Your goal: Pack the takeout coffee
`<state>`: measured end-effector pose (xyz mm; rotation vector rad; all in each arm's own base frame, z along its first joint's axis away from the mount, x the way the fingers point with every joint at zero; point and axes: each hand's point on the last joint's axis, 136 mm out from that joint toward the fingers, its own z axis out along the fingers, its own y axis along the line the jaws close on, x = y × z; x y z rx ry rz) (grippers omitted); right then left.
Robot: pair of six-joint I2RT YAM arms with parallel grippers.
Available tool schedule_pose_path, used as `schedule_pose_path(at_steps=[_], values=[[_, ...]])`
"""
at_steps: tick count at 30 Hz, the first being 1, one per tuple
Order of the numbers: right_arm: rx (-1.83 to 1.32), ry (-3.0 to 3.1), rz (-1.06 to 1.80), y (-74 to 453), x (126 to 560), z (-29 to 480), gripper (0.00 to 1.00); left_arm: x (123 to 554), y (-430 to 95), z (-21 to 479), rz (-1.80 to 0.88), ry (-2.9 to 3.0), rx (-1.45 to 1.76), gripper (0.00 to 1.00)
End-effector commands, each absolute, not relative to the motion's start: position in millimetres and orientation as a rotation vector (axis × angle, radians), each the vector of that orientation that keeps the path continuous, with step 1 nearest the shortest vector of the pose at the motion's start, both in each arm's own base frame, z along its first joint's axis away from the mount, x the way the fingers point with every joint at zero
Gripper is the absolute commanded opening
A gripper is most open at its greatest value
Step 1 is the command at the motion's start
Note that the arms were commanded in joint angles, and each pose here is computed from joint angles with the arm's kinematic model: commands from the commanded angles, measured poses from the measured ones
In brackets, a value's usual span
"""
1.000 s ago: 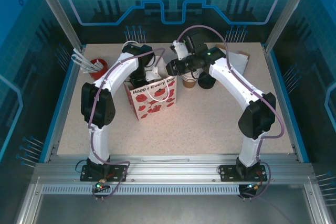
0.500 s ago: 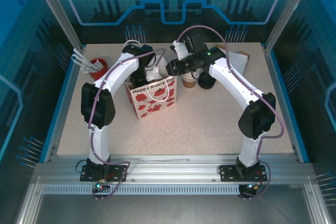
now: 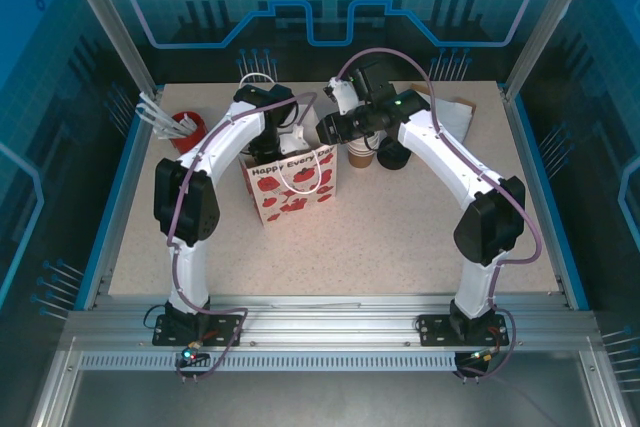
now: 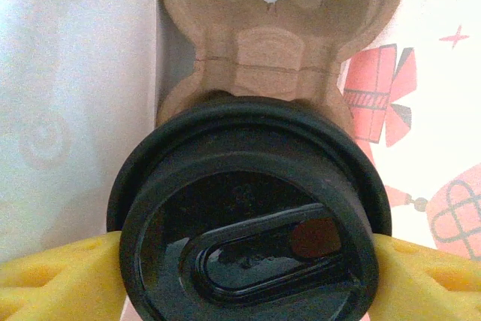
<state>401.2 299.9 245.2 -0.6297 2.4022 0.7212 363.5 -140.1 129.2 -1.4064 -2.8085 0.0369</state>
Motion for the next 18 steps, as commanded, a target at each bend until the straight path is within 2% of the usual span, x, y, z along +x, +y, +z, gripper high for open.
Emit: schedule_pose_path(at_steps=[1, 18], values=[[-0.648, 2.456, 0.709, 301.9, 396.7, 231.6, 0.42, 370.2, -143.8, 139.0, 0.021, -2.869, -1.436, 0.83], [-0.647, 2.455, 0.706, 301.1, 397.0, 234.0, 0.41, 361.8, -144.3, 153.5, 0.051, -2.888, -1.431, 0.9]])
